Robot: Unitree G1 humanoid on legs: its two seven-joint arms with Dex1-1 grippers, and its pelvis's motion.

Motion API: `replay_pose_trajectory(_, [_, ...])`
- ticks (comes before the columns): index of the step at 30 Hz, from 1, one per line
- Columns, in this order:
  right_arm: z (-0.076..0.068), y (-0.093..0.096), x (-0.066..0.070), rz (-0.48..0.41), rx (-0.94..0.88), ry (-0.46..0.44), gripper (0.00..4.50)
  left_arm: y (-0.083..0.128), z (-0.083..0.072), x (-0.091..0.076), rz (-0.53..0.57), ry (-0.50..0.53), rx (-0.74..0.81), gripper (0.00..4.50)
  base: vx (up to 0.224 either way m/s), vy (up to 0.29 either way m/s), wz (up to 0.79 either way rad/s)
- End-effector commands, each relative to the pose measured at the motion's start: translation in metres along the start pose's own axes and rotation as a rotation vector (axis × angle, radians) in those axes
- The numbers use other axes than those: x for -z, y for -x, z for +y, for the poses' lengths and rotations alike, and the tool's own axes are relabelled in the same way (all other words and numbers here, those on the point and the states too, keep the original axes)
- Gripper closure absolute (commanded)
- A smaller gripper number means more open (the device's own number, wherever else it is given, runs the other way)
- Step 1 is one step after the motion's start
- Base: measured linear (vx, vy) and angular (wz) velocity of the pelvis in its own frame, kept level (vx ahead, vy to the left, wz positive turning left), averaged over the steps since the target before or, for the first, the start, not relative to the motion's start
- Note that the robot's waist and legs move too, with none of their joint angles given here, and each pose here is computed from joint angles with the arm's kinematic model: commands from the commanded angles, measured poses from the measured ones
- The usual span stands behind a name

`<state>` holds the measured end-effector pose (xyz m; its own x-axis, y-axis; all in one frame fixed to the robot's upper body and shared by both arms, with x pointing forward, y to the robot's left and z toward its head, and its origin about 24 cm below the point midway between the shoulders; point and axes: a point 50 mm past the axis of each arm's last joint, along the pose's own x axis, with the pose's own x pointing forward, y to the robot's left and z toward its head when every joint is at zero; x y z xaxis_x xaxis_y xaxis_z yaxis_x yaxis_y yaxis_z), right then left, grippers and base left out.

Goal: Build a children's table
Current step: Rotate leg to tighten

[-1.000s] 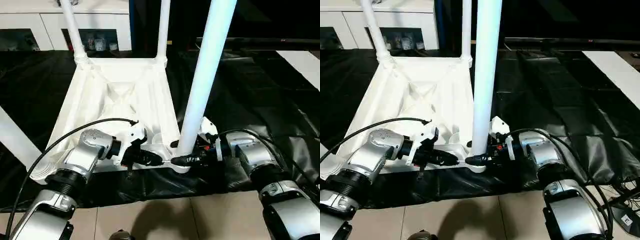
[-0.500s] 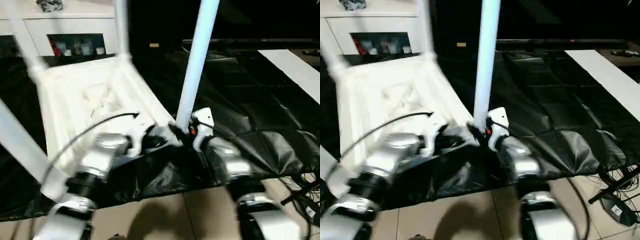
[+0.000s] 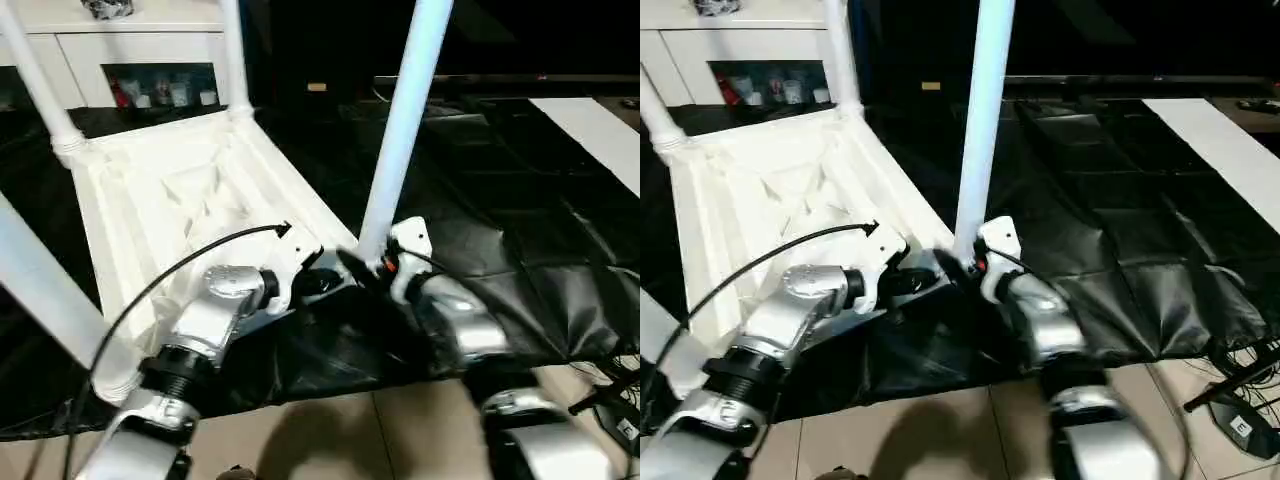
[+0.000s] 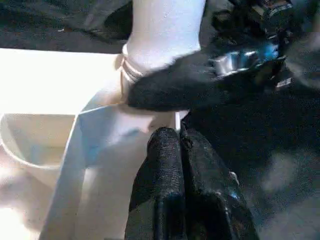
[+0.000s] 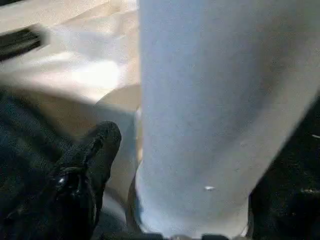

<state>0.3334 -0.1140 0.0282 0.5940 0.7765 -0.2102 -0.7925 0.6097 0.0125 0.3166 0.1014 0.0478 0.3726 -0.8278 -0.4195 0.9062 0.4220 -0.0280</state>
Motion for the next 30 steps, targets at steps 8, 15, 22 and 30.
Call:
replay_pose_trajectory(8, [0.007, 0.011, -0.013, 0.083, -0.446, 0.082, 0.63, 0.01, -0.009, -0.002, 0.001, -0.062, 0.247, 4.5, 0.0, 0.0, 0.0])
replay_pose_trajectory(15, [0.014, 0.014, -0.014, 0.135, -0.643, 0.069, 0.96, 0.018, -0.01, -0.001, 0.018, -0.071, 0.351, 4.5, 0.0, 0.0, 0.0])
replay_pose_trajectory(22, [0.022, 0.015, -0.011, 0.17, -0.761, 0.02, 1.61, 0.024, -0.011, -0.001, 0.047, -0.08, 0.439, 4.5, 0.0, 0.0, 0.0])
replay_pose_trajectory(30, [0.024, 0.015, -0.009, 0.165, -0.782, -0.02, 1.9, 0.024, -0.01, -0.003, 0.041, -0.07, 0.444, 4.5, 0.0, 0.0, 0.0])
